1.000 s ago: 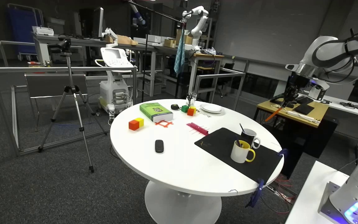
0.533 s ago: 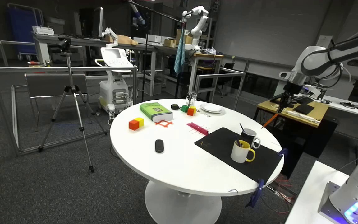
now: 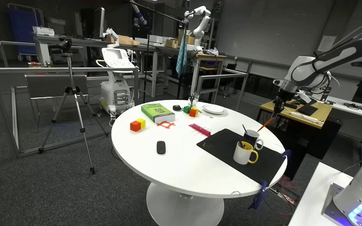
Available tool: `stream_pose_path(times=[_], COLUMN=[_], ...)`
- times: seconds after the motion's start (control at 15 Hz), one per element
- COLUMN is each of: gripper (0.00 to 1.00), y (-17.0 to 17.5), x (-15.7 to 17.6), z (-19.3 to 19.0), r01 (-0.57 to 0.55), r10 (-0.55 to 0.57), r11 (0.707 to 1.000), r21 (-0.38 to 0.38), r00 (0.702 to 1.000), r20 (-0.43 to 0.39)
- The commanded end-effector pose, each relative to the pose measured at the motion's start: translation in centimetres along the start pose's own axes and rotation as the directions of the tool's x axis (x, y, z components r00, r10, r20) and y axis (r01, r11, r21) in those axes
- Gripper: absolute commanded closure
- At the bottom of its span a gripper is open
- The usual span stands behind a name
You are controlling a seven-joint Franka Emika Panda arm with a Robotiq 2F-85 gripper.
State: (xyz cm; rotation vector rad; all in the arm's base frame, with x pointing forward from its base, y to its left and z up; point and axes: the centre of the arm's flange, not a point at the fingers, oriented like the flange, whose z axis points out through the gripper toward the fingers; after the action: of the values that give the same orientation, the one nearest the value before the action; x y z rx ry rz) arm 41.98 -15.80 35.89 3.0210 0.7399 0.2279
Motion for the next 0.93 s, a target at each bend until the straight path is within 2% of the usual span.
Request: stream_pose_path(times=[0.0,0.53,0.87], gripper=[0.98,0.98,0.98], y=[1.0,-0.3,-1.5], x=[2.3,5.6,6.9], z=[2.0,5.4,8.1], r01=[0.031,0.073,0.11], r10=[-0.032,-0.075,-0.11], r11=[0.999,0.996,0.994], r21=[-0.034,-0.049,-0.014], r00=[0.999,0.996,0.994], r20=[-0.025,-0.041,0.007])
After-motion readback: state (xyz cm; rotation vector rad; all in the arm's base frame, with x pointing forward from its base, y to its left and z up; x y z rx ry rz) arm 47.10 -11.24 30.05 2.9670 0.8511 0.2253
